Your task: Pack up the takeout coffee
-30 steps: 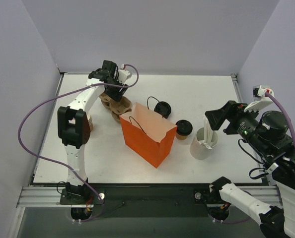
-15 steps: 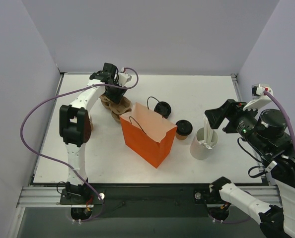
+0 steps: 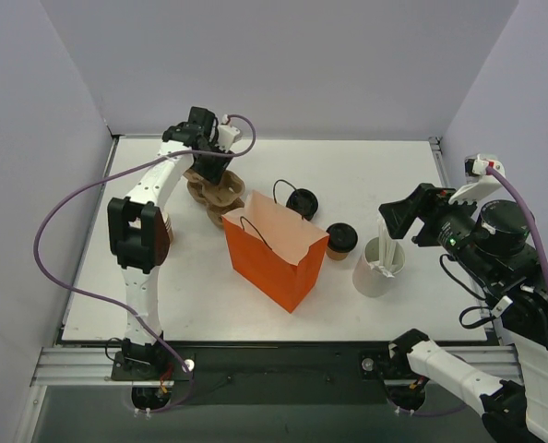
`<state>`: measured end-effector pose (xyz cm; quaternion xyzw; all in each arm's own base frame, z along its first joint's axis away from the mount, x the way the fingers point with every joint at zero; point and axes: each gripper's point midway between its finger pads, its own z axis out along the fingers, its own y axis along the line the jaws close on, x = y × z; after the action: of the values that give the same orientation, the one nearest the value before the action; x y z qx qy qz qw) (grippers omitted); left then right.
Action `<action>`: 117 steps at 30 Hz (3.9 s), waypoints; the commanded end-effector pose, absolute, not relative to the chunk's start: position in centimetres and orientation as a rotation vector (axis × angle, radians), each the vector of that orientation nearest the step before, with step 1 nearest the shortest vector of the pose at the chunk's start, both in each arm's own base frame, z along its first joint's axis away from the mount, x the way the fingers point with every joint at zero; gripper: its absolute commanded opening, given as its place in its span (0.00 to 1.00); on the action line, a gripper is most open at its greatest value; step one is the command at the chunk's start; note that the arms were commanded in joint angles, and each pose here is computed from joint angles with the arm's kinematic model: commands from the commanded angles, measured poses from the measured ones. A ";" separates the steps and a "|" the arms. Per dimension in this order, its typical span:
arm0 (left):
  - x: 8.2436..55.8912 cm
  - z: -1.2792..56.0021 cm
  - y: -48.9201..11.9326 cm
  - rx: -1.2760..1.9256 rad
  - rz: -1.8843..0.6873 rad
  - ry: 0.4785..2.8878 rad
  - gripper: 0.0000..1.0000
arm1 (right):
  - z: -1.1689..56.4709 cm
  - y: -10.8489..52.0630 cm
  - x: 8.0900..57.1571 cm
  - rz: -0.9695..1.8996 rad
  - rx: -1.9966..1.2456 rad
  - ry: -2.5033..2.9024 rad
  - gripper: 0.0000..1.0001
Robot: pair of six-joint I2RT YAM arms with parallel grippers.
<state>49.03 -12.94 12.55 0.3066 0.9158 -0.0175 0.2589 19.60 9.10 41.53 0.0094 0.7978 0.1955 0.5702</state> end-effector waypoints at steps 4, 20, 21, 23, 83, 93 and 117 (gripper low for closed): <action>49.4 20.8 -13.6 0.680 -0.040 2.352 0.52 | 41.3 9.1 19.6 0.472 0.052 1.872 0.73; 38.9 37.4 -21.3 0.435 -0.368 2.162 0.49 | 39.7 11.5 18.1 0.593 -0.075 1.947 0.73; 37.8 38.7 -21.5 0.425 -0.420 2.141 0.49 | 39.5 11.6 17.9 0.602 -0.077 1.952 0.73; 36.1 40.2 -22.3 0.402 -0.539 2.129 0.49 | 38.6 11.3 17.6 0.597 -0.058 1.963 0.73; 24.2 34.6 -28.2 0.579 -0.998 2.364 0.44 | 30.6 18.0 21.2 0.588 0.353 2.291 0.66; 24.4 32.4 -28.2 0.630 -0.826 2.429 0.43 | 28.1 18.7 22.2 0.497 0.325 2.345 0.59; 24.0 29.5 -28.8 0.681 -0.617 2.508 0.40 | 25.5 20.5 21.0 0.529 0.307 2.414 0.52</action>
<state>24.09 -29.08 29.62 0.2455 0.9085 -0.2410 0.2374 21.25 20.41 26.57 0.1112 0.9142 0.2093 0.3286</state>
